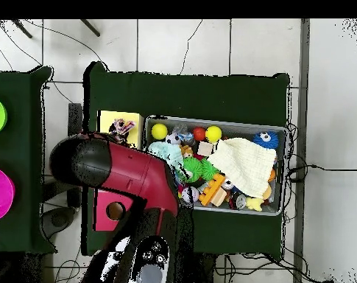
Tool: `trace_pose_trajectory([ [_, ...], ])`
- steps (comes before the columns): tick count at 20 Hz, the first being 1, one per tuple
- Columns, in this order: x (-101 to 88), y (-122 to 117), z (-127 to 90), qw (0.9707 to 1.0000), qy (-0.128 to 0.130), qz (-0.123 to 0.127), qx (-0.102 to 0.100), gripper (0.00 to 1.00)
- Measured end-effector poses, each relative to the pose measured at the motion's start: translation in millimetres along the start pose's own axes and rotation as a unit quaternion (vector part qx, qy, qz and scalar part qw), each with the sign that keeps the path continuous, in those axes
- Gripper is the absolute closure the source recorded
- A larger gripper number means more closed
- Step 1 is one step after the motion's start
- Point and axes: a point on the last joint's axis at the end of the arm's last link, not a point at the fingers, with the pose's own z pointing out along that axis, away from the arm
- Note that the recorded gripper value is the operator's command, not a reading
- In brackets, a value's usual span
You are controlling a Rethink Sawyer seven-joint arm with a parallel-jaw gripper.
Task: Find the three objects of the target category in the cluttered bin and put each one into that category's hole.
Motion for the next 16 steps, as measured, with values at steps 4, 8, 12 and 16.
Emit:
trace_pose_trajectory([
  [4,-0.4,-0.6,0.5,1.0,0.0,-0.001,0.001,1.0],
  [8,-0.2,-1.1,1.7,1.0,0.0,-0.004,0.004,1.0],
  [12,-0.1,-1.2,2.7,1.0,0.0,-0.004,0.004,1.0],
  [16,0.1,-1.8,8.3,1.0,0.003,-0.005,0.007,1.0],
])
